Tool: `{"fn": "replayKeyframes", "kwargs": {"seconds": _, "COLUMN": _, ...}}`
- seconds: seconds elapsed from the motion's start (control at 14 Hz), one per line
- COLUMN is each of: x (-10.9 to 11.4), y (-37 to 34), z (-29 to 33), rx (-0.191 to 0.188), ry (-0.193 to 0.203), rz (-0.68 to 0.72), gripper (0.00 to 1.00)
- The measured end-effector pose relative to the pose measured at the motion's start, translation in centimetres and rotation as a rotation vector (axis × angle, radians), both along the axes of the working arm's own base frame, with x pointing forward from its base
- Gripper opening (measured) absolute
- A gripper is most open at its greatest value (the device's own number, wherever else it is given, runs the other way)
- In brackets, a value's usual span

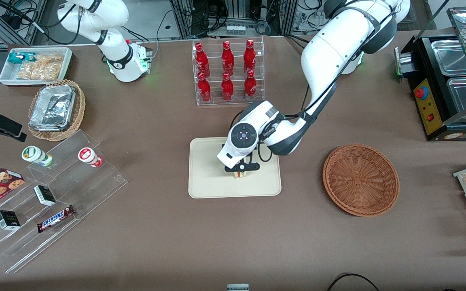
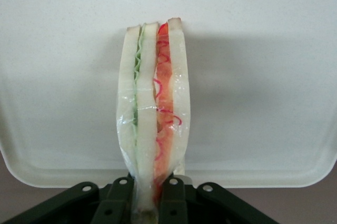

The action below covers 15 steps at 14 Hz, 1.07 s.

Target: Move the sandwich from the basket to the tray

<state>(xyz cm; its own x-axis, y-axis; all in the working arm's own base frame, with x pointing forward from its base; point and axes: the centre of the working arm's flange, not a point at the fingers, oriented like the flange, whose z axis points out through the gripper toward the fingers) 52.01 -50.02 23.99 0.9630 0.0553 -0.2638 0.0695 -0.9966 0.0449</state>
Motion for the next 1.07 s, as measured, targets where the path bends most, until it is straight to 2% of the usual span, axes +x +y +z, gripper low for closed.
{"fn": "replayKeyframes", "kwargs": {"seconds": 0.07, "x": 0.1, "y": 0.0, "z": 0.0, "rx": -0.001, "ry": 0.0, "rz": 0.001, "gripper": 0.19}}
{"fn": "replayKeyframes", "kwargs": {"seconds": 0.14, "x": 0.1, "y": 0.0, "z": 0.0, "rx": -0.002, "ry": -0.001, "rz": 0.002, "gripper": 0.25}}
{"fn": "replayKeyframes", "kwargs": {"seconds": 0.36, "x": 0.6, "y": -0.1, "z": 0.7, "rx": 0.0, "ry": -0.016, "rz": 0.021, "gripper": 0.52}}
{"fn": "replayKeyframes", "kwargs": {"seconds": 0.64, "x": 3.5, "y": 2.5, "z": 6.2, "rx": 0.049, "ry": -0.105, "rz": 0.065, "gripper": 0.95}}
{"fn": "replayKeyframes", "kwargs": {"seconds": 0.71, "x": 4.4, "y": 3.8, "z": 8.4, "rx": 0.063, "ry": -0.127, "rz": 0.084, "gripper": 1.0}}
{"fn": "replayKeyframes", "kwargs": {"seconds": 0.93, "x": 7.4, "y": 10.2, "z": 15.0, "rx": 0.139, "ry": -0.184, "rz": 0.171, "gripper": 1.0}}
{"fn": "replayKeyframes", "kwargs": {"seconds": 1.07, "x": 8.8, "y": 15.4, "z": 18.2, "rx": 0.196, "ry": -0.181, "rz": 0.202, "gripper": 1.0}}
